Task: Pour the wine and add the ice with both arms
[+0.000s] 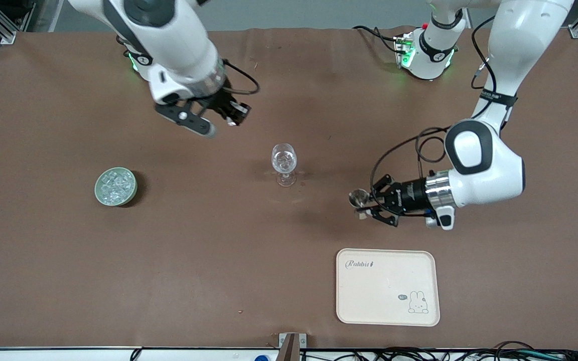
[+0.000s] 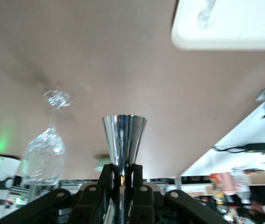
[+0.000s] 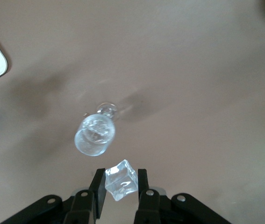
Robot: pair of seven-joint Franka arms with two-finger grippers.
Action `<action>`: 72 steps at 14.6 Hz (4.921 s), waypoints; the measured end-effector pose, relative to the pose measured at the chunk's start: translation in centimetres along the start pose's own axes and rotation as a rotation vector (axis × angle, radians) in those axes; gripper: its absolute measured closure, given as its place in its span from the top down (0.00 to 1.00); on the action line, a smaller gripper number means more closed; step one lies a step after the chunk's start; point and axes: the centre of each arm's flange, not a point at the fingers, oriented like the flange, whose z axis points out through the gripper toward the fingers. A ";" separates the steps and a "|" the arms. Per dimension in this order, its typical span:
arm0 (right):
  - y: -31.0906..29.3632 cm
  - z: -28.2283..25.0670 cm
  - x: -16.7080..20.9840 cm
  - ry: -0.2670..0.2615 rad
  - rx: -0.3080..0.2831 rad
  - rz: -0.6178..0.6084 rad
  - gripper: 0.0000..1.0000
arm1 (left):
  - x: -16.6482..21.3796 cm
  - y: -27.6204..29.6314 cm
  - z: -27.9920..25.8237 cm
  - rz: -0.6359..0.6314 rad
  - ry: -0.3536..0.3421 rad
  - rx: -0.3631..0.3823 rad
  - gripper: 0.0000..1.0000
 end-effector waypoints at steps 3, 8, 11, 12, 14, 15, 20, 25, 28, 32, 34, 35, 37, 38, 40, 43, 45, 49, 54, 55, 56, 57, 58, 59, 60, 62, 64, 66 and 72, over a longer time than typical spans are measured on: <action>-3.1 4.8 -1.5 0.007 0.001 0.026 0.32 | 5.1 2.1 -0.7 -0.069 -0.028 -0.062 0.21; -5.8 11.1 -3.8 0.015 -0.028 0.050 0.32 | 12.5 5.7 0.7 -0.118 -0.056 -0.128 0.21; -6.6 13.5 -4.9 0.020 -0.045 0.054 0.32 | 17.1 6.7 2.0 -0.128 -0.094 -0.180 0.21; -6.7 13.9 -4.9 0.024 -0.047 0.053 0.32 | 18.3 6.7 2.0 -0.129 -0.103 -0.200 0.21; -6.8 14.5 -4.6 0.031 -0.049 0.050 0.32 | 20.4 6.7 1.1 -0.133 -0.128 -0.200 0.21; -7.0 14.8 -4.6 0.031 -0.047 0.047 0.32 | 21.1 6.7 0.1 -0.138 -0.155 -0.192 0.21; -7.2 15.6 -4.8 0.028 -0.048 0.041 0.32 | 25.5 6.2 -4.7 -0.107 -0.219 -0.197 0.21; -7.2 15.8 -4.7 0.027 -0.052 0.041 0.32 | 27.2 5.9 -3.8 -0.119 -0.263 -0.246 0.21; -7.2 15.8 -4.6 0.027 -0.052 0.042 0.35 | 27.5 5.9 -3.2 -0.141 -0.298 -0.273 0.21; -7.2 15.8 -4.6 0.028 -0.052 0.043 0.48 | 27.5 6.0 -3.2 -0.144 -0.301 -0.286 0.37; -7.2 15.7 -4.5 0.029 -0.050 0.044 0.52 | 27.3 6.4 -3.6 -0.136 -0.298 -0.293 0.58; -7.2 15.5 -4.3 0.030 -0.049 0.046 0.59 | 27.3 6.6 -4.1 -0.130 -0.290 -0.300 0.67; -6.9 14.7 -3.7 0.035 -0.067 0.057 0.79 | 27.5 7.1 -6.3 -0.111 -0.258 -0.318 0.87; -6.6 13.6 -3.1 0.046 -0.074 0.066 0.89 | 27.4 7.3 -7.5 -0.087 -0.225 -0.308 0.96; -5.2 9.4 -1.6 0.084 -0.075 0.085 0.94 | 26.3 7.5 -9.4 -0.016 -0.138 -0.245 1.00; -0.6 1.1 1.8 0.171 -0.103 0.031 0.99 | 23.7 7.6 -11.6 0.138 0.002 -0.134 1.00; 3.6 -4.3 5.0 0.222 -0.122 0.005 0.99 | 21.8 7.7 -13.4 0.263 0.111 -0.049 1.00; 12.0 -10.4 12.2 0.261 -0.186 -0.035 1.00 | 15.6 8.4 -16.6 0.495 0.339 0.138 1.00; 24.3 -15.3 21.0 0.186 -0.186 -0.143 0.99 | 5.9 10.7 -19.3 0.711 0.514 0.173 1.00; 27.0 -16.1 22.4 0.179 -0.188 -0.174 0.99 | 4.3 10.5 -20.5 0.727 0.519 0.164 1.00; 29.1 -16.6 23.5 0.171 -0.186 -0.203 0.99 | 2.9 10.2 -21.6 0.738 0.517 0.161 1.00; 30.9 -16.9 24.6 0.158 -0.171 -0.223 1.00 | 1.6 9.9 -22.8 0.755 0.521 0.157 1.00; 32.5 -17.0 25.5 0.147 -0.151 -0.232 0.99 | 0.3 9.6 -24.1 0.791 0.537 0.158 0.96; 33.8 -17.0 26.3 0.143 -0.137 -0.233 0.99 | -1.0 9.3 -25.3 0.846 0.561 0.165 0.96; 34.6 -16.9 26.9 0.143 -0.129 -0.232 0.99 | -2.5 8.9 -26.5 0.915 0.584 0.184 0.96; 35.2 -16.3 27.5 0.152 -0.124 -0.231 0.99 | -5.8 7.3 -27.8 1.072 0.615 0.287 0.96; 35.3 -16.0 27.6 0.154 -0.119 -0.240 1.00 | -9.1 5.6 -28.1 1.210 0.648 0.413 0.94; 35.3 -16.3 27.4 0.161 -0.116 -0.270 1.00 | -11.7 3.8 -27.8 1.339 0.664 0.542 0.94; 34.9 -16.6 27.1 0.158 -0.068 -0.309 1.00 | -16.0 -3.3 -27.1 1.518 0.675 0.720 0.94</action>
